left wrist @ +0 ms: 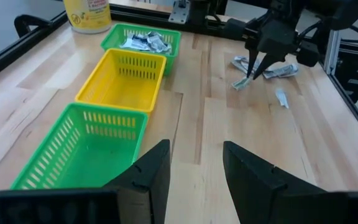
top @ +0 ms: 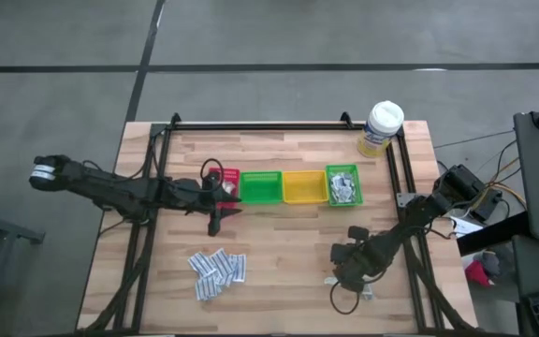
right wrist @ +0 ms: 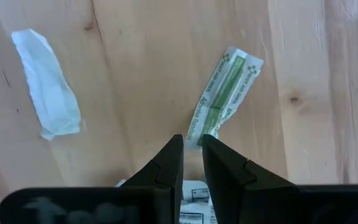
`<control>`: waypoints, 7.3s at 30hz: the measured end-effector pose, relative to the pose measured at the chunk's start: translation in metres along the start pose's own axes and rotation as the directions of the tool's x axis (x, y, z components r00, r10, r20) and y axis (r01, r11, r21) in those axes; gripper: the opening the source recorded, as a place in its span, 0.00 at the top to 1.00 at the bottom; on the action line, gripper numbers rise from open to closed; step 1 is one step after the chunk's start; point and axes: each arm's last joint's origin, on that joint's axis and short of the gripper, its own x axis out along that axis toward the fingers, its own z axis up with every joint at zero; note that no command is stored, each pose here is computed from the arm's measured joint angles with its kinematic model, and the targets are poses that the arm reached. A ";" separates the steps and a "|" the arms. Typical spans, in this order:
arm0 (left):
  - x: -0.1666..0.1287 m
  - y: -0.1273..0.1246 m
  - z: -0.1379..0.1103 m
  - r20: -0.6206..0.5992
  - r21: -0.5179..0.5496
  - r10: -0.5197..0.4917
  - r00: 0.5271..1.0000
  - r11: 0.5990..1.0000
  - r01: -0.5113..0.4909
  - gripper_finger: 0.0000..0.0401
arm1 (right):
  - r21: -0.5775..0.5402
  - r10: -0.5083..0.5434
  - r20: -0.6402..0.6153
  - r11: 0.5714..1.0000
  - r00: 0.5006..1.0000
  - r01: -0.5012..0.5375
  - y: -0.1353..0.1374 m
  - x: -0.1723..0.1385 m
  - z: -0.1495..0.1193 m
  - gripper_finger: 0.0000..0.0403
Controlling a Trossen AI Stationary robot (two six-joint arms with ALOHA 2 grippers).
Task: Pick & Place First Aid Supplies
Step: Put the green bandage into the red bin
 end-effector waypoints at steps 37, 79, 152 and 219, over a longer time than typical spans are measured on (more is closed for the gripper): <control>0.000 0.000 0.000 0.002 0.001 0.000 1.000 1.000 0.000 0.64 | 0.032 -0.025 -0.020 0.999 1.000 0.025 0.014 0.012 0.009 0.86; 0.000 0.001 0.000 0.008 0.007 0.023 1.000 1.000 -0.023 0.64 | -0.064 -0.122 -0.034 0.991 0.992 0.120 0.009 0.005 0.008 0.72; 0.032 -0.040 0.021 0.308 0.146 -0.574 0.759 0.817 0.558 0.64 | -0.514 0.465 0.781 0.857 0.418 0.008 0.003 -0.080 0.124 0.98; 0.091 -0.060 0.025 0.258 0.028 -0.675 0.691 0.720 0.694 0.65 | -0.454 0.403 0.811 0.891 0.424 0.023 -0.006 -0.074 0.134 0.98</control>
